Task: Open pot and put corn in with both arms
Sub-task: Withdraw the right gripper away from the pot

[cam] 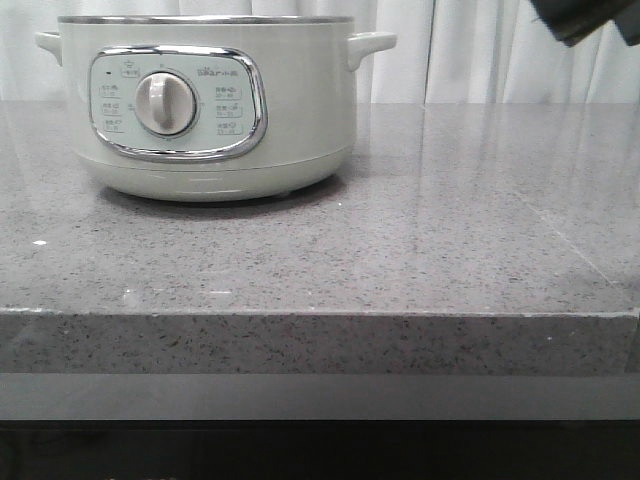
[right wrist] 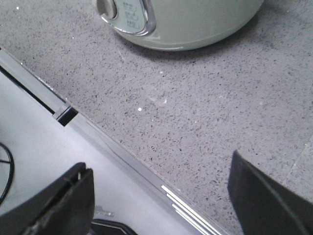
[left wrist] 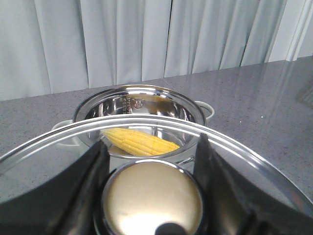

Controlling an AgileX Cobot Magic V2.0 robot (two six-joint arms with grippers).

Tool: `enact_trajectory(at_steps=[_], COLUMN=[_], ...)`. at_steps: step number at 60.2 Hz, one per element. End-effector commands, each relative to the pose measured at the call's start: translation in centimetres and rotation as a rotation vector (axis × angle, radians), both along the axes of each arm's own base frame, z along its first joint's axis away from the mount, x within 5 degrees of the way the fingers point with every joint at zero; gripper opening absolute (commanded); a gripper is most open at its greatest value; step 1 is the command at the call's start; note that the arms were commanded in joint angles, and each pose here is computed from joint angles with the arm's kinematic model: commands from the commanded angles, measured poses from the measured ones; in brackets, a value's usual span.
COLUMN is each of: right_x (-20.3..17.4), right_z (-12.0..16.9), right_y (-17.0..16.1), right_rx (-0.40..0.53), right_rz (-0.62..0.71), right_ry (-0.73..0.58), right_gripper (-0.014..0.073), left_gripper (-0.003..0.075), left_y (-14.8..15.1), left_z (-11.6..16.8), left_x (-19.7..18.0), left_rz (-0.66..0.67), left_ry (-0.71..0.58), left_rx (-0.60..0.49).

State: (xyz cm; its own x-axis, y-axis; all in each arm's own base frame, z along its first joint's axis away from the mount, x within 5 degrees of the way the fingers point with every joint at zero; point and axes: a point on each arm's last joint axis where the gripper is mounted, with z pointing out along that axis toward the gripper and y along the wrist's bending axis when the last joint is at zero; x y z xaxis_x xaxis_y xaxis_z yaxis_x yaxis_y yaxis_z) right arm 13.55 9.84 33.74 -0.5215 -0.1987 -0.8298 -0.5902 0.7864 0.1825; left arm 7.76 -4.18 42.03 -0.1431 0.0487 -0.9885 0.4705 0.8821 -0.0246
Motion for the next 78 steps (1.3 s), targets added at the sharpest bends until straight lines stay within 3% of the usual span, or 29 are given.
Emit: enact_trajectory(at_steps=[1, 18, 31, 53, 78], right_x=[0.0, 0.3, 0.3, 0.3, 0.3], right_z=[1.5, 1.2, 1.2, 1.2, 1.2], right_y=[-0.2, 0.0, 0.0, 0.0, 0.0], right_rx=[0.073, 0.066, 0.065, 0.065, 0.065], right_rz=[-0.030, -0.030, -0.030, -0.030, -0.030], right_ry=[-0.089, -0.076, -0.075, -0.075, -0.075], right_gripper=[0.0581, 0.0581, 0.0581, 0.0581, 0.0581], left_gripper=[0.0148, 0.0148, 0.0148, 0.0148, 0.0148], left_y=[0.2, 0.2, -1.2, -5.9, -11.1], left_z=[2.5, 2.7, 3.1, 3.9, 3.0], left_x=[-0.4, -0.3, 2.1, 11.4, 21.7], left_rz=[0.001, 0.001, -0.003, 0.002, 0.016], left_ry=[-0.159, -0.176, -0.196, -0.078, -0.173], left_rx=[-0.097, -0.108, -0.150, -0.089, -0.136])
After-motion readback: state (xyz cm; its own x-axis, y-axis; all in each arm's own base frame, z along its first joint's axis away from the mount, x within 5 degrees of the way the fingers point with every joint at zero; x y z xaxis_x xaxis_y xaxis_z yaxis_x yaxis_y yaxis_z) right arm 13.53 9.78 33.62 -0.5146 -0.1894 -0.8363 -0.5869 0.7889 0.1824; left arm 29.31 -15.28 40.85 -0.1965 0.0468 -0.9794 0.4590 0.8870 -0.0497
